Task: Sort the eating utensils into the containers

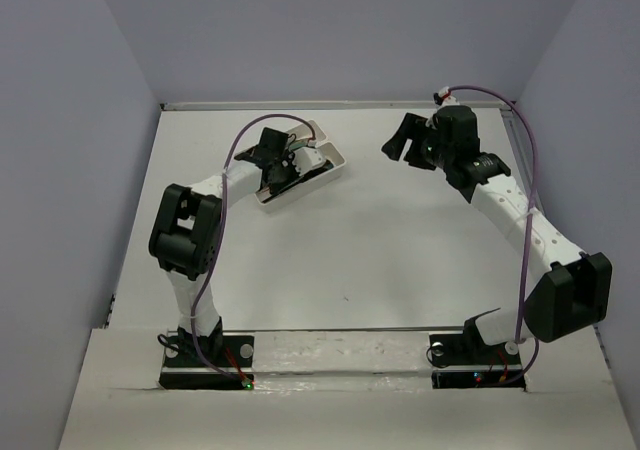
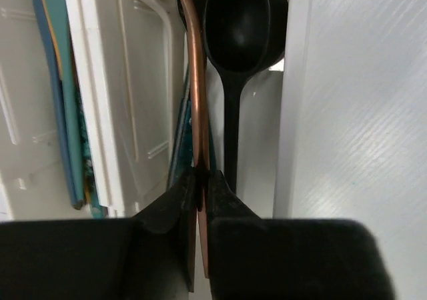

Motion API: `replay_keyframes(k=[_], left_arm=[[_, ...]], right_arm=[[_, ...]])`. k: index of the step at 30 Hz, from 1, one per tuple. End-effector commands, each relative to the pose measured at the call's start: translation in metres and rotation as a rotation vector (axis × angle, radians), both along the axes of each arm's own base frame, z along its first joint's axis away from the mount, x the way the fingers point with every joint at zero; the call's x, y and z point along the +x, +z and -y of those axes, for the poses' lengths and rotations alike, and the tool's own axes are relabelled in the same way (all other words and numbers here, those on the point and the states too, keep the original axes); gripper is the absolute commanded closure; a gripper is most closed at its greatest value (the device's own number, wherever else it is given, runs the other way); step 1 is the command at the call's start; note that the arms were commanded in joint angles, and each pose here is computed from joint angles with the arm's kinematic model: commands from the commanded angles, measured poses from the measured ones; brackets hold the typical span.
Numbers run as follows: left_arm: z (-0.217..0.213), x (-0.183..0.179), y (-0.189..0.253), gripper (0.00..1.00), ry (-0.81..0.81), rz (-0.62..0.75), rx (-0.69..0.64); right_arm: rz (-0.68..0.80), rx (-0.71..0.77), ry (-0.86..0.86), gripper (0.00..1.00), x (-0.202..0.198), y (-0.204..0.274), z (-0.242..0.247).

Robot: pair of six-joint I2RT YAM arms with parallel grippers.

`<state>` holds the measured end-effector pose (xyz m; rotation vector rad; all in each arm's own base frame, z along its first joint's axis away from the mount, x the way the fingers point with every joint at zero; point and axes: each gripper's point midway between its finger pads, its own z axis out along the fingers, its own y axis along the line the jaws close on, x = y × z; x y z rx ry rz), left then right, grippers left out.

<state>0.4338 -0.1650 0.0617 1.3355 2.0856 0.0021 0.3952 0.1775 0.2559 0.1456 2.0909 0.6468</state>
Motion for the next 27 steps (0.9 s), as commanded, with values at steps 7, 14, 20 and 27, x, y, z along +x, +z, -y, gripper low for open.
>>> replay_keyframes(k=[7, 14, 20, 27], left_arm=[[0.003, 0.035, 0.067, 0.24, 0.087, 0.190, -0.066], [-0.014, 0.068, 0.167, 0.19, 0.303, 0.312, -0.198], [-0.102, 0.086, 0.222, 0.16, 0.651, 0.338, -0.332], [-0.242, 0.040, 0.200, 0.16, 1.004, 0.369, -0.286]], right_arm=[[-0.001, -0.068, -0.060, 0.20, 0.001, 0.001, 0.029], [-0.093, -0.095, -0.168, 0.15, 0.011, -0.031, 0.100], [-0.273, -0.066, -0.277, 0.15, 0.018, -0.086, 0.169], [-0.315, -0.066, -0.402, 0.18, 0.034, -0.097, 0.223]])
